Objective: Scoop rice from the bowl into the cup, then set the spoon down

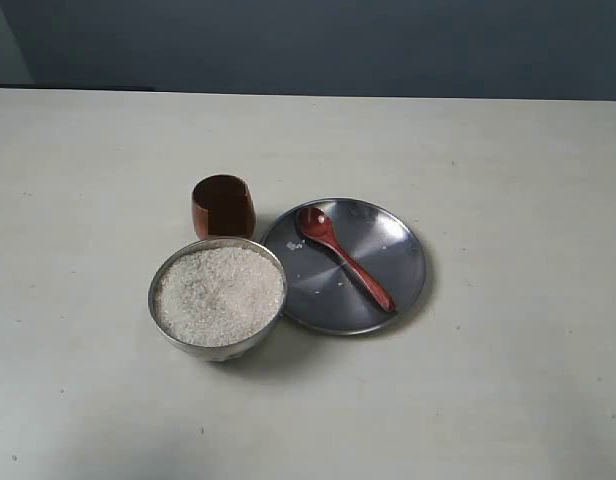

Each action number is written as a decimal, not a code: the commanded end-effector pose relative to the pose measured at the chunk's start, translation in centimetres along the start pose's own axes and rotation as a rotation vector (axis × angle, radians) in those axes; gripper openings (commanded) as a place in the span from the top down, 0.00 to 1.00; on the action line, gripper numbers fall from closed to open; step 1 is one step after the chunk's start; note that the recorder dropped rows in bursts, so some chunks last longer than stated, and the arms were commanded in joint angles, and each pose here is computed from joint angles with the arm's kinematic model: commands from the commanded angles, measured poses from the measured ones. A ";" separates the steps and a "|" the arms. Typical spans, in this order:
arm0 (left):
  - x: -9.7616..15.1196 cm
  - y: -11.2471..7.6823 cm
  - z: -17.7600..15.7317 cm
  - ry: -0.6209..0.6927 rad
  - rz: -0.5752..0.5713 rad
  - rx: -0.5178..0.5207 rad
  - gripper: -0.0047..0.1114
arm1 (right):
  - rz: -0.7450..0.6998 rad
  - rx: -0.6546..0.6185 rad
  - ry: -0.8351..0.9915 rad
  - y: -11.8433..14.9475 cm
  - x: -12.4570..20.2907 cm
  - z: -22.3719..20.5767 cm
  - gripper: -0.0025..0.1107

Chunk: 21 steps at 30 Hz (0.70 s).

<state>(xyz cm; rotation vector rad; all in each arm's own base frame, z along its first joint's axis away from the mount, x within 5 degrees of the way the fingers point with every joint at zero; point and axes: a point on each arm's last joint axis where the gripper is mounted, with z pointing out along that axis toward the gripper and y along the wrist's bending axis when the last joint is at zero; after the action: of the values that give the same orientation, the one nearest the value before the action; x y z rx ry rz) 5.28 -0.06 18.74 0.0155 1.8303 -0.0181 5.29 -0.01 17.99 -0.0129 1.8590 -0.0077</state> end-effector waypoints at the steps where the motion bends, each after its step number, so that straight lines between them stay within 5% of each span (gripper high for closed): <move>1: 0.0 0.0 0.0 -0.010 -0.010 0.000 0.96 | 0.002 0.006 -0.015 0.0 -0.1 0.0 0.98; 21: 0.0 -0.1 0.0 -0.012 0.015 0.010 0.96 | 0.002 0.006 -0.015 0.0 -0.1 0.0 0.98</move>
<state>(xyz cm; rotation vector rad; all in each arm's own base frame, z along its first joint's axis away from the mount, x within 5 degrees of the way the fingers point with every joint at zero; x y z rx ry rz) 5.28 -0.24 18.74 0.0613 1.8296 -0.0106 5.29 -0.01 17.99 -0.0129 1.8590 -0.0077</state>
